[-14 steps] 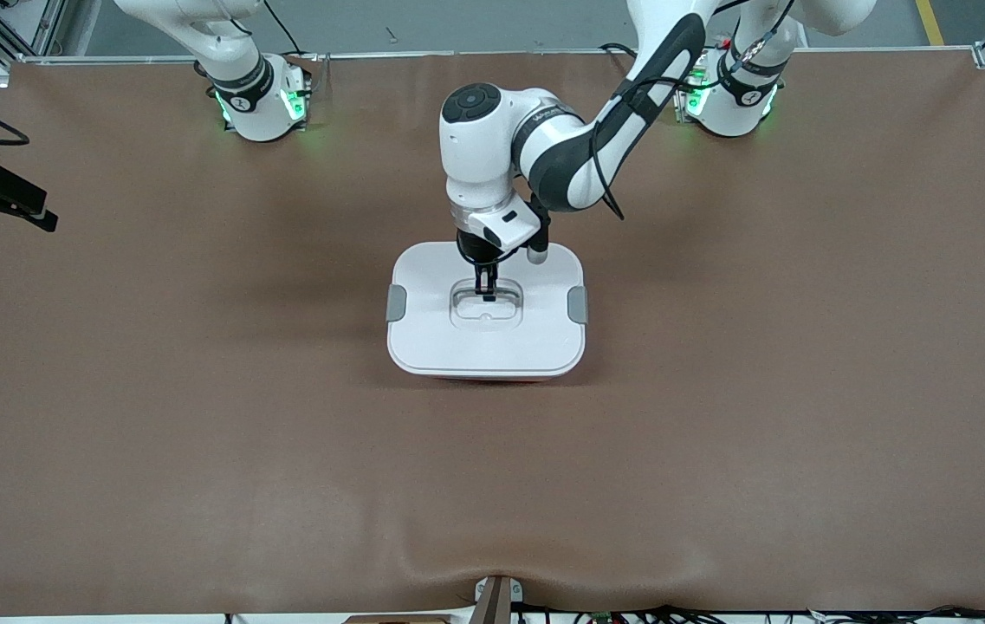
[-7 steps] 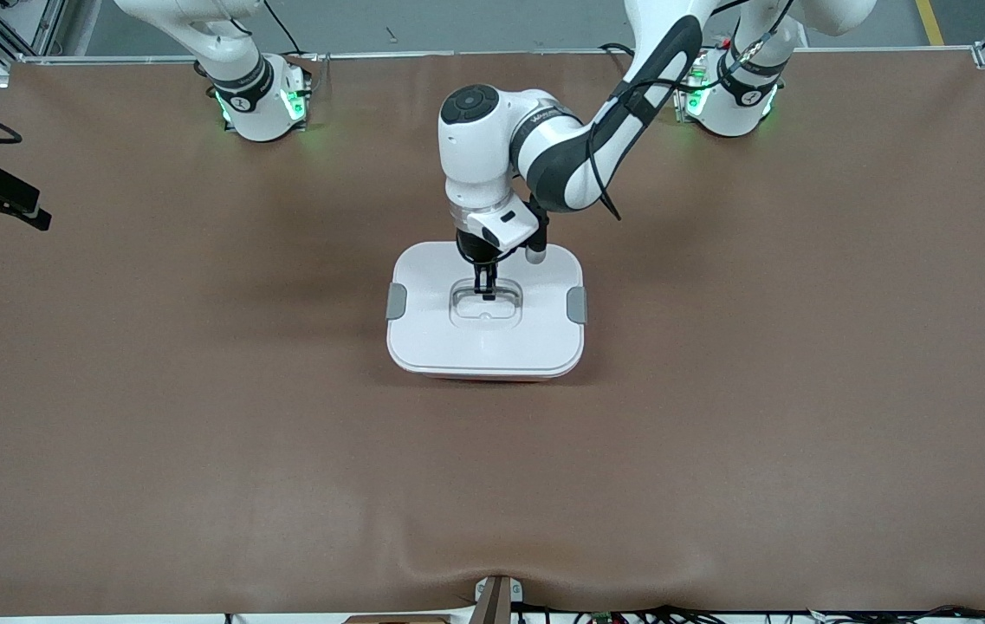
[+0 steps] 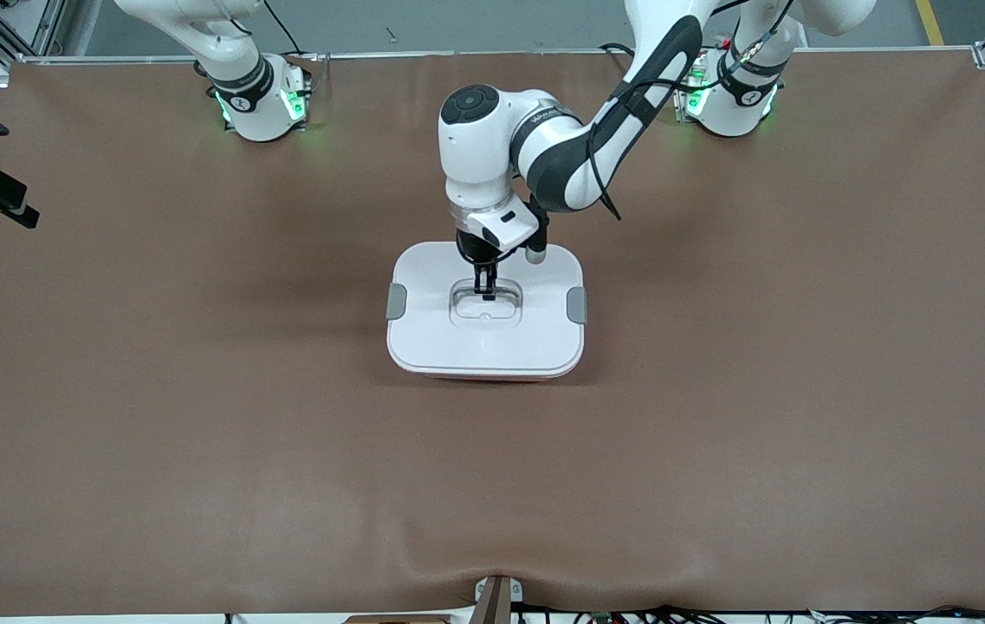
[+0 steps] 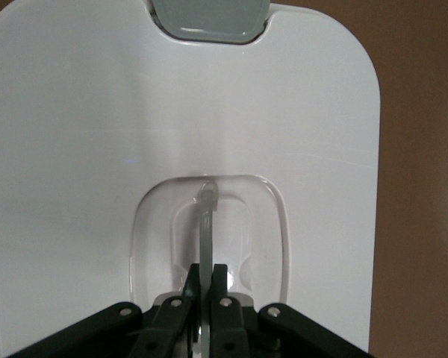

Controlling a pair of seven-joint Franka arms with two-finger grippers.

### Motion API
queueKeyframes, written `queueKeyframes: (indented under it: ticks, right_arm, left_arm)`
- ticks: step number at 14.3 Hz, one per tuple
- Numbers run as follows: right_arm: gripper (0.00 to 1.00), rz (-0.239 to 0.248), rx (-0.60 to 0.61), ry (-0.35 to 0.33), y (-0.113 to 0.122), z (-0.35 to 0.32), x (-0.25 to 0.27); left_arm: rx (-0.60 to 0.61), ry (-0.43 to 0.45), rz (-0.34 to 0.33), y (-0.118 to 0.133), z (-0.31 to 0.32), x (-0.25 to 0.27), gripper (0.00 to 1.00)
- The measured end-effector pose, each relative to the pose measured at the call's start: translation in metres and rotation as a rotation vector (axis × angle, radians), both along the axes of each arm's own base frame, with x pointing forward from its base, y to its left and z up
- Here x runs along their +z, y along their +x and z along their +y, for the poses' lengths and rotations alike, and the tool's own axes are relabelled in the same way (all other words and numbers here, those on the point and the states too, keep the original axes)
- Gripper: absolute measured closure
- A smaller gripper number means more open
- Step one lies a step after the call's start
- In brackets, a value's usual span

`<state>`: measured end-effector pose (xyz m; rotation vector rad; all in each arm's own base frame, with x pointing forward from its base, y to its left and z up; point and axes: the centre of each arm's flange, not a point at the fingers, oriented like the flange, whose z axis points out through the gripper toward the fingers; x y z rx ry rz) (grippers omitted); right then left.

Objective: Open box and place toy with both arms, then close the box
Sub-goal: 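Lower the lid onto the box and press it down with the left gripper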

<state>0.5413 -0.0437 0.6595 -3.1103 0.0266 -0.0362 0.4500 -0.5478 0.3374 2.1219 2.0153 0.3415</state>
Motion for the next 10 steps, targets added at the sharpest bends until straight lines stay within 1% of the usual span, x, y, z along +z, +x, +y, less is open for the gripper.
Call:
queueKeyframes:
  ticks: [10]
  right_arm:
    - [0.0, -0.011, -0.001, -0.001, -0.0002, -0.0008, 0.0049]
  left_arm:
    - [-0.024, 0.006, -0.001, 0.0011, 0.0006, 0.0002, 0.93]
